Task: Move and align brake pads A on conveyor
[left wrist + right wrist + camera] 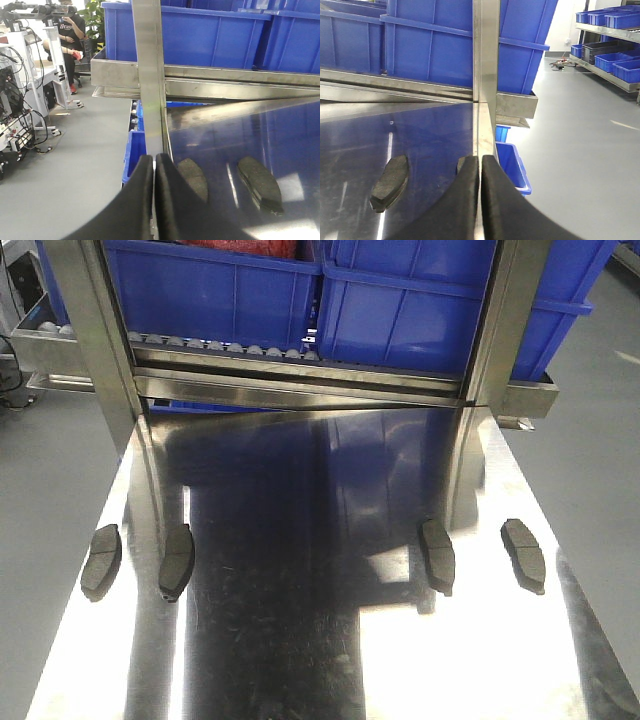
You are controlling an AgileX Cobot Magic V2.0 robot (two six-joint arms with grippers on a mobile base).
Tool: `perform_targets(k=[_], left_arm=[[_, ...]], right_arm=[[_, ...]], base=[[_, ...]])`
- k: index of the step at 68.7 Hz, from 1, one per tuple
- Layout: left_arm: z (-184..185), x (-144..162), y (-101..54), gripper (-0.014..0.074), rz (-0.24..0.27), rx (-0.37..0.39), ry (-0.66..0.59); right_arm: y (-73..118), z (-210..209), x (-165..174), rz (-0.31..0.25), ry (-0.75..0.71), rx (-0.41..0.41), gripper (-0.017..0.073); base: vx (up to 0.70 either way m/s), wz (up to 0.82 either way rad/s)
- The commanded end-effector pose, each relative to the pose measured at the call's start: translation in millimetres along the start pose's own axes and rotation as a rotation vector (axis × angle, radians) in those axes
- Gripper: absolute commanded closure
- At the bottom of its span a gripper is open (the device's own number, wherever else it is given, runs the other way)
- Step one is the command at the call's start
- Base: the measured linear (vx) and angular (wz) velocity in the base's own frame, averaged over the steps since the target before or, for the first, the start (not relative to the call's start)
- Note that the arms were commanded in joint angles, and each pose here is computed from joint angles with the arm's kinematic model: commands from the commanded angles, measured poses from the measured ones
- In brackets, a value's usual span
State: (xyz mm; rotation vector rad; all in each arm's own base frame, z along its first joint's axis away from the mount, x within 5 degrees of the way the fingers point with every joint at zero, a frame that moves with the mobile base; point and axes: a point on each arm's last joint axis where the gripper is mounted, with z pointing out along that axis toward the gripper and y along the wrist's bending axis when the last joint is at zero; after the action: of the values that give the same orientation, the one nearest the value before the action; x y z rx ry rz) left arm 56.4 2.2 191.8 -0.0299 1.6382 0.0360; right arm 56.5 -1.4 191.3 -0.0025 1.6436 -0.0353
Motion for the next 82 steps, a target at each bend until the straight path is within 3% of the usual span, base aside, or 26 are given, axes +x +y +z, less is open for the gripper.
perform_targets(k=[1,11,22,30,38,56,63,67,77,82], left_arm=[[0,0,-0.2,0.0599,-0.018,0.004,-0.066],[0,0,-0.2,0.0599,-0.015,0.004,-0.072],[-3,-21,-0.1,0.0599,-0.026,0.005,-0.120],[1,-45,-0.2,0.0599,-0.012,0.007,-0.013],[22,-67,0.3,0.0599,0.047,0.006,0.130],[78,-78,0.2,0.0586,0.041,0.012,0.343],[86,-74,0.1,0.0507,0.038,0.012,0.364],[88,-73,0.1,0.0416,0.038,0.012,0.373],[91,-71,0.1,0.0085,0.038,0.012,0.381],[93,-71,0.1,-0.0039,0.037,0.012,0.372]], right_arm=[[-0.2,-1,-6,-0.004,-0.085,0.005,0.0567],[-0.2,-1,-6,-0.004,-0.085,0.005,0.0567],[-0.2,-1,-6,-0.004,-0.085,0.005,0.0567],[-0.2,-1,-6,-0.004,-0.085,0.005,0.0567],[-0.2,-1,-6,-0.004,-0.085,0.005,0.0567],[-0.2,-1,-6,-0.004,-0.085,0.005,0.0567],[-0.2,-1,-6,-0.004,-0.085,0.005,0.0567],[-0.2,-1,-6,-0.004,-0.085,0.005,0.0567],[-0.2,-1,-6,-0.004,-0.085,0.005,0.0567],[-0.2,-1,-6,-0.004,-0.085,0.005,0.0567]], base=[[0.00,0.00],[0.00,0.00],[0.00,0.00],[0.00,0.00],[0.00,0.00],[0.00,0.00],[0.00,0.00],[0.00,0.00],[0.00,0.00],[0.00,0.00]])
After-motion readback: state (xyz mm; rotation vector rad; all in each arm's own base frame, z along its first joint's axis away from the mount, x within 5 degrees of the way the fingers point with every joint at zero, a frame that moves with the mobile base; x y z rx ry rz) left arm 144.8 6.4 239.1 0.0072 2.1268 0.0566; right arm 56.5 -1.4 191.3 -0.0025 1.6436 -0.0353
